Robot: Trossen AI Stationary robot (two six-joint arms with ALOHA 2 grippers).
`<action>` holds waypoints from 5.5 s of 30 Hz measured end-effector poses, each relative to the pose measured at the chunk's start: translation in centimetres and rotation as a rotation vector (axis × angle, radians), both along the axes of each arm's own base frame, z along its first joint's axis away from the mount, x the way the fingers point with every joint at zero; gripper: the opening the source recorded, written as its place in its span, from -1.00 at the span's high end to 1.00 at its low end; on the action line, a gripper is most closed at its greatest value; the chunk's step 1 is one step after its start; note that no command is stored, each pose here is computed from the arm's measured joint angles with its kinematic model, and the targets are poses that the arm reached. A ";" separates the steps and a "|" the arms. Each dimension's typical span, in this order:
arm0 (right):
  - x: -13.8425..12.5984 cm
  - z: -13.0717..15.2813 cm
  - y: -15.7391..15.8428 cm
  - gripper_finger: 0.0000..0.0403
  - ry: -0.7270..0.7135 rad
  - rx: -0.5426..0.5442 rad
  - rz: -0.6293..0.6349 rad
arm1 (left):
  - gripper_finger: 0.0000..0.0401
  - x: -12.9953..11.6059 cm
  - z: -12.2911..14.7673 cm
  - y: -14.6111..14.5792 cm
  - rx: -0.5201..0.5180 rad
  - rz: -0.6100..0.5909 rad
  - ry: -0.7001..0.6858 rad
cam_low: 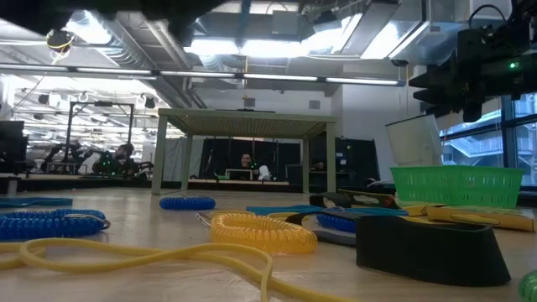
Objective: Pick & Place Office Desk Supplies
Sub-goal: Put the blue rubber band into the red bin
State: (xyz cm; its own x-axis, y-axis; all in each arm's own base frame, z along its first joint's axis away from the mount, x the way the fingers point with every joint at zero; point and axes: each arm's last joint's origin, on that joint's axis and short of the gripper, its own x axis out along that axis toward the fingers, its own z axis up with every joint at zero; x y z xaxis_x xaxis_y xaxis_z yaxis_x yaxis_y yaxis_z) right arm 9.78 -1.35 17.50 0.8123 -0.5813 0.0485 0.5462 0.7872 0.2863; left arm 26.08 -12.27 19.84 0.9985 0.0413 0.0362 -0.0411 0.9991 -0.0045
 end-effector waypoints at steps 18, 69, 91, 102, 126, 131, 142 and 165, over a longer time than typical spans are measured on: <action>0.0 0.0 0.0 0.04 -0.001 0.000 0.001 | 0.98 -7.8 1.1 0.0 -0.328 -0.147 0.395; 0.0 0.0 0.0 0.04 -0.001 0.000 0.000 | 0.23 -13.5 2.2 1.2 -0.877 0.120 1.424; 0.0 0.0 0.0 0.04 -0.001 0.000 0.000 | 0.14 -6.3 -3.8 4.3 -0.682 0.309 1.448; 0.0 0.0 0.0 0.04 -0.001 0.000 0.000 | 0.14 -5.2 -6.5 5.2 -0.592 0.461 1.501; 0.0 0.0 0.0 0.04 -0.001 0.000 0.000 | 0.96 -3.6 -6.0 4.4 -0.378 0.318 1.448; 0.0 0.0 0.0 0.04 -0.001 0.000 0.001 | 0.98 -1.3 -4.1 4.0 -0.295 0.287 1.277; 0.0 0.0 0.0 0.04 -0.001 0.000 0.001 | 0.98 4.6 1.6 2.5 -0.033 0.139 0.623; 0.0 0.0 0.0 0.04 -0.001 0.000 0.000 | 0.98 5.6 5.6 0.1 0.019 0.038 0.212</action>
State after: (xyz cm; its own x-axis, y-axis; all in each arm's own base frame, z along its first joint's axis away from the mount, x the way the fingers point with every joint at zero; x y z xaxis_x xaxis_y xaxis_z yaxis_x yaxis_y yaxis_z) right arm 9.78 -1.35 17.50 0.8124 -0.5810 0.0491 0.5457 0.7873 0.2871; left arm 31.68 -12.17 25.41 0.9815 0.0806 -0.1734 -0.0770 0.9967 0.0270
